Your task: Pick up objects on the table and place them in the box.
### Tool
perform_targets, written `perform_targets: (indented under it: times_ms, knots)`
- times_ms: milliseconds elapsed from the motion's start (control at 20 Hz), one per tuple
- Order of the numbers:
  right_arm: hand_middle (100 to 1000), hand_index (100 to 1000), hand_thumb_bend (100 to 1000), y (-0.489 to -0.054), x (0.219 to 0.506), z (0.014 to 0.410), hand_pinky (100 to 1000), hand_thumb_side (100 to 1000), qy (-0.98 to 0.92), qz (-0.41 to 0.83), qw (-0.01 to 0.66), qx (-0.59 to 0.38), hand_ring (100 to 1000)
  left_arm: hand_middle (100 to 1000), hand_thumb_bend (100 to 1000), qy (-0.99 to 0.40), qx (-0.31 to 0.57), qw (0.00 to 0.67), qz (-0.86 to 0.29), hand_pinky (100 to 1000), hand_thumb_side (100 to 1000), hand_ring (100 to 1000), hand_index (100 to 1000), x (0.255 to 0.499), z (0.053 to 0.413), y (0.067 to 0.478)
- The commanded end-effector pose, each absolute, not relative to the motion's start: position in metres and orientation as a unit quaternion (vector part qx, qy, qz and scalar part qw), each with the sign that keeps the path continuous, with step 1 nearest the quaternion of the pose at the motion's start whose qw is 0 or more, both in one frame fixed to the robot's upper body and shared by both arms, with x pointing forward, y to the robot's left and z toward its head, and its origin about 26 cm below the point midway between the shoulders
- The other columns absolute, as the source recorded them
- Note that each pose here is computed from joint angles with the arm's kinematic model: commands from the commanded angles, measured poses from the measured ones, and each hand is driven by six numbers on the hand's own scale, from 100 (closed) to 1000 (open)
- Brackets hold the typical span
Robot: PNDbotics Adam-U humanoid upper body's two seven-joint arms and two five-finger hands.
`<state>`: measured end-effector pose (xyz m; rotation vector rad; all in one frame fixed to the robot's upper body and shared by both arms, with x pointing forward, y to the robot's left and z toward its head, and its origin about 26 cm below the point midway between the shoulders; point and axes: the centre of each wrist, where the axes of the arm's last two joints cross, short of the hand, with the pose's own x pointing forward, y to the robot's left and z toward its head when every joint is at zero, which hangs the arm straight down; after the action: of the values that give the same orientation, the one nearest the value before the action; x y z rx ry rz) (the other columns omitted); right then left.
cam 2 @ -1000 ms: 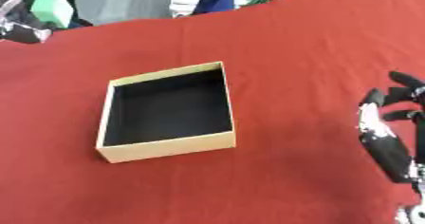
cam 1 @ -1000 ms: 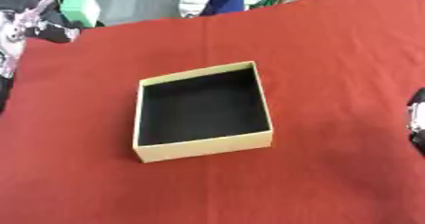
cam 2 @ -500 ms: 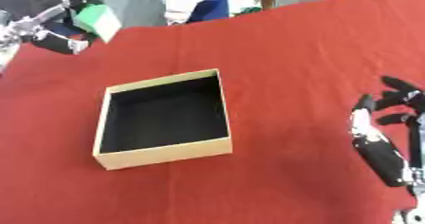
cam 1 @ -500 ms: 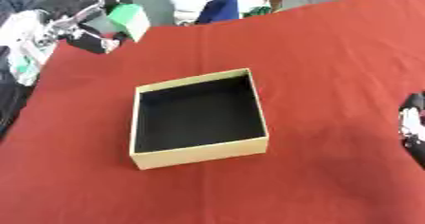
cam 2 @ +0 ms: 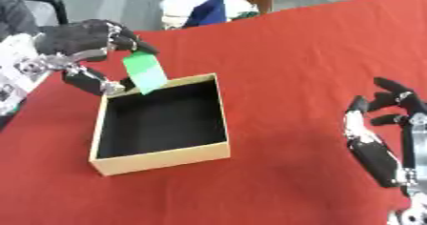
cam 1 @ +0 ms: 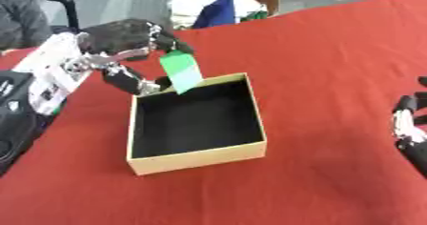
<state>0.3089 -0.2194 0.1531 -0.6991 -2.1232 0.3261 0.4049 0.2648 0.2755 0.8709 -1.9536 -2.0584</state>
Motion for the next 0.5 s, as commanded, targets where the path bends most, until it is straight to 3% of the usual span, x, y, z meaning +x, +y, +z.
perform_targets:
  times_ms: [50,500]
  knots:
    - [500,830,100,-0.218,0.308,0.159,527,508,-0.855,0.133,0.416,-0.28,777,548,117,-0.639,0.293,0.065,-0.708,698,100,618,740,0.388,0.289,0.257]
    - [500,830,100,-0.218,0.309,0.161,528,506,-0.856,0.134,0.414,-0.28,778,621,183,-0.593,0.275,0.107,-0.749,720,100,670,791,0.375,0.273,0.242]
